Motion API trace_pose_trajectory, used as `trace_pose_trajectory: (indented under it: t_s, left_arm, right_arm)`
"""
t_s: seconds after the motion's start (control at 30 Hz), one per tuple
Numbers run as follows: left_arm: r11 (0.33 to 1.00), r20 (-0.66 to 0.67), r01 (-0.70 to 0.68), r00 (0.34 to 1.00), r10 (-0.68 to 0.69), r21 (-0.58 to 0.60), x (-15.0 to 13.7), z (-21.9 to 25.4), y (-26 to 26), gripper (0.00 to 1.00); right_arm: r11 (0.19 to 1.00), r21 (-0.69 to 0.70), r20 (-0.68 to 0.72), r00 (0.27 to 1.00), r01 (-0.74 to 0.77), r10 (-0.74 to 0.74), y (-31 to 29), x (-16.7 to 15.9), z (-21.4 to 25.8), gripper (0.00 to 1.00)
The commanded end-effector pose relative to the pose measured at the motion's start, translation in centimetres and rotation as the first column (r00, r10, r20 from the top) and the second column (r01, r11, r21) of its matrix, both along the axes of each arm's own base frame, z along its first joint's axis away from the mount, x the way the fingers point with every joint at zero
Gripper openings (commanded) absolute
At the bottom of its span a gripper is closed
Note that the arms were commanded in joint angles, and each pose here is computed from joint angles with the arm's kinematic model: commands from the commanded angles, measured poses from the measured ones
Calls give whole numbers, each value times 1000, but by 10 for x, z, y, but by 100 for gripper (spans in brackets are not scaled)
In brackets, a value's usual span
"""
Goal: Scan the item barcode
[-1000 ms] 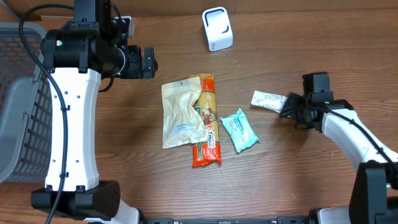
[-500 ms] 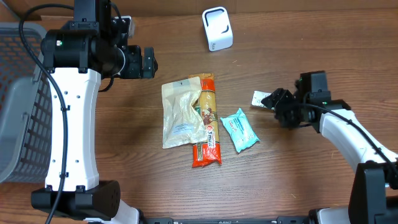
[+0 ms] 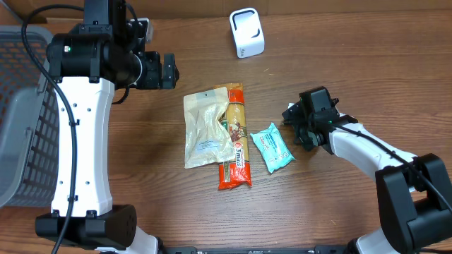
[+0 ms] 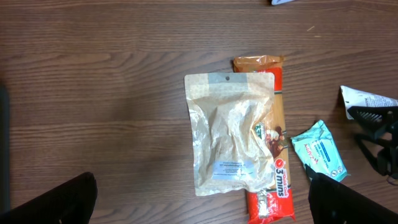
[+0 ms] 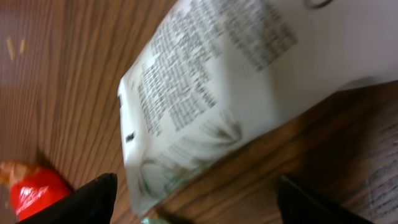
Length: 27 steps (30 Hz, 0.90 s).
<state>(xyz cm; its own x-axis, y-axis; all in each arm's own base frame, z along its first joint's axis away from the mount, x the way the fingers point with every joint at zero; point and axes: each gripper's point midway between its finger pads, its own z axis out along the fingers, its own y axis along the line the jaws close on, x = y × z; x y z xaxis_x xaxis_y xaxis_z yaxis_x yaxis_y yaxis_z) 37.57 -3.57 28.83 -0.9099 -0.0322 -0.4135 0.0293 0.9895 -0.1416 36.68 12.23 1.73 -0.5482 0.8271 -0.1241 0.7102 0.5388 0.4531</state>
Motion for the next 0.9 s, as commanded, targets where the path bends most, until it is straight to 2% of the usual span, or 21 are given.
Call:
trace_pose_trajectory:
  t_s: [0.0, 0.13, 0.17, 0.3, 0.4, 0.43, 0.53, 0.6, 0.7, 0.8, 0.87]
  left_arm:
    - [1000, 4, 21, 1000, -21, 12, 1, 0, 0, 100]
    - [1000, 4, 21, 1000, -21, 12, 1, 0, 0, 100]
    - [1000, 4, 21, 1000, -21, 12, 1, 0, 0, 100]
    - [1000, 4, 21, 1000, -21, 12, 1, 0, 0, 99]
    - [1000, 4, 21, 1000, -21, 12, 1, 0, 0, 99]
    - [1000, 4, 21, 1000, -21, 12, 1, 0, 0, 100]
    - [1000, 4, 21, 1000, -21, 12, 1, 0, 0, 99]
    - [1000, 4, 21, 1000, -21, 12, 1, 0, 0, 100]
    - [1000, 4, 21, 1000, -21, 12, 1, 0, 0, 100]
    - [1000, 4, 21, 1000, -21, 12, 1, 0, 0, 100]
    - [1000, 4, 21, 1000, -21, 12, 1, 0, 0, 99]
  right_arm:
    - [996, -52, 6, 997, 71, -71, -13, 5, -11, 84]
    - [994, -71, 30, 996, 86, -84, -17, 10, -12, 82]
    - [994, -72, 29, 996, 86, -84, -17, 10, -12, 77]
    - [997, -75, 36, 999, 5, -2, -10, 11, -11, 29]
    - [982, -57, 81, 979, -181, 185, 10, 16, -5, 17]
    - [966, -50, 99, 962, -252, 256, 18, 17, -2, 4]
    - [916, -20, 135, 907, -400, 399, 37, 16, 7, 4]
    - [856, 4, 180, 842, -518, 509, 54, 14, 16, 4]
    - [677, 27, 280, 656, -735, 701, 84, 2, 35, 4]
    - [481, 34, 335, 463, -876, 820, 101, -23, 46, 4]
    - [396, 48, 326, 389, -917, 862, 102, -40, 46, 4]
